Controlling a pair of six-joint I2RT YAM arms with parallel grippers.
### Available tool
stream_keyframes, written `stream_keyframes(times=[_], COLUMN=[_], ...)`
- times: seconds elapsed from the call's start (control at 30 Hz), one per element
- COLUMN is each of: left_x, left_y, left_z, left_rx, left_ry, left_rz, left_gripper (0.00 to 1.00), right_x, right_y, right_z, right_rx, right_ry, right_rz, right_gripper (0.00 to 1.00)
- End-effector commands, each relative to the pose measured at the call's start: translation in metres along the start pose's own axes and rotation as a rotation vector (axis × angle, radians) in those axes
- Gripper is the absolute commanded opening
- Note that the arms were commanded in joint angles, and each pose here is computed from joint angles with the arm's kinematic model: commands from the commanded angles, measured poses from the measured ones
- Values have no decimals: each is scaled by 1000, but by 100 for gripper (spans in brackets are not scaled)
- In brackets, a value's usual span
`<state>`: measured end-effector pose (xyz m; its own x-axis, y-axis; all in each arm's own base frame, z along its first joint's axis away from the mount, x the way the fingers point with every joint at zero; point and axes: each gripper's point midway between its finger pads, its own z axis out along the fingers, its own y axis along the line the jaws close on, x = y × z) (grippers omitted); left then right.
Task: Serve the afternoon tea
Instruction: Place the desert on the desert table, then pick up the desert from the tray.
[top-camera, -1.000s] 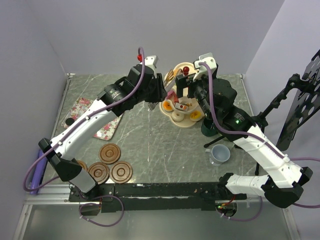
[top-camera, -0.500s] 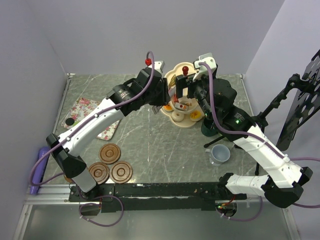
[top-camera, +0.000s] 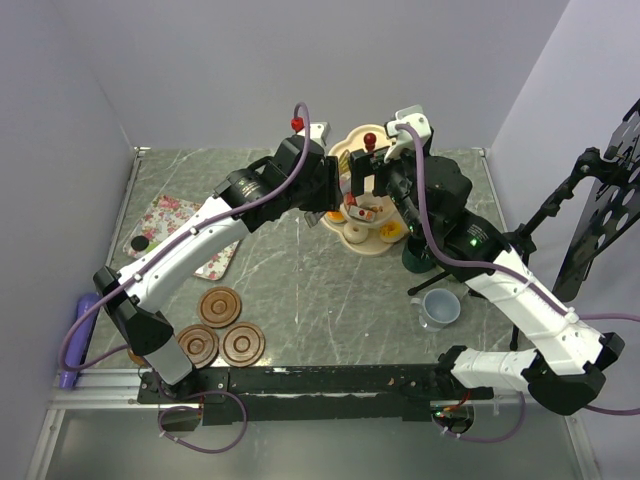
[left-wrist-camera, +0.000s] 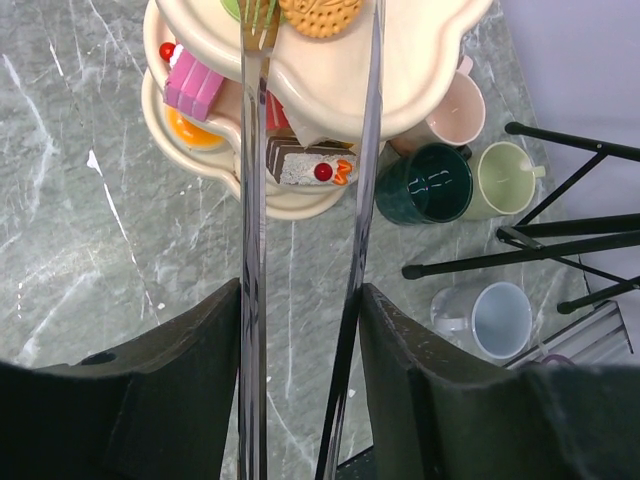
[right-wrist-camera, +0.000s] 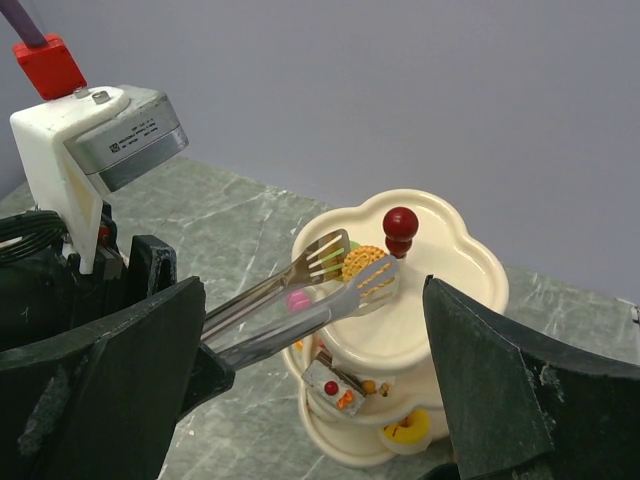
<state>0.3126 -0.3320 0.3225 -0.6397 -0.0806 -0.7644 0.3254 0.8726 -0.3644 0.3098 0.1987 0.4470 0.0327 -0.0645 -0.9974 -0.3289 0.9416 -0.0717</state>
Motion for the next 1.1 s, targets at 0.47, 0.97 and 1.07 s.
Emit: stream_keyframes(times=[0.47,0.97,1.07], left_x=[-57,-25,10], left_y=[-11,209,266], left_z=[-49,-108,-114], left_rx=[58,-384,-537], left_ry=[-223,-161,-66], left_rz=[-34,-176,-215], left_gripper=[58,54,53], right_x=[-20,-18,-19], right_y=[0,-1,-1], right_z=[-1,0,1], right_rx=[-9,-3,-4], right_ry=[-36,-36,-40], right_rz=[29,26,27], right_gripper=[95,95,95])
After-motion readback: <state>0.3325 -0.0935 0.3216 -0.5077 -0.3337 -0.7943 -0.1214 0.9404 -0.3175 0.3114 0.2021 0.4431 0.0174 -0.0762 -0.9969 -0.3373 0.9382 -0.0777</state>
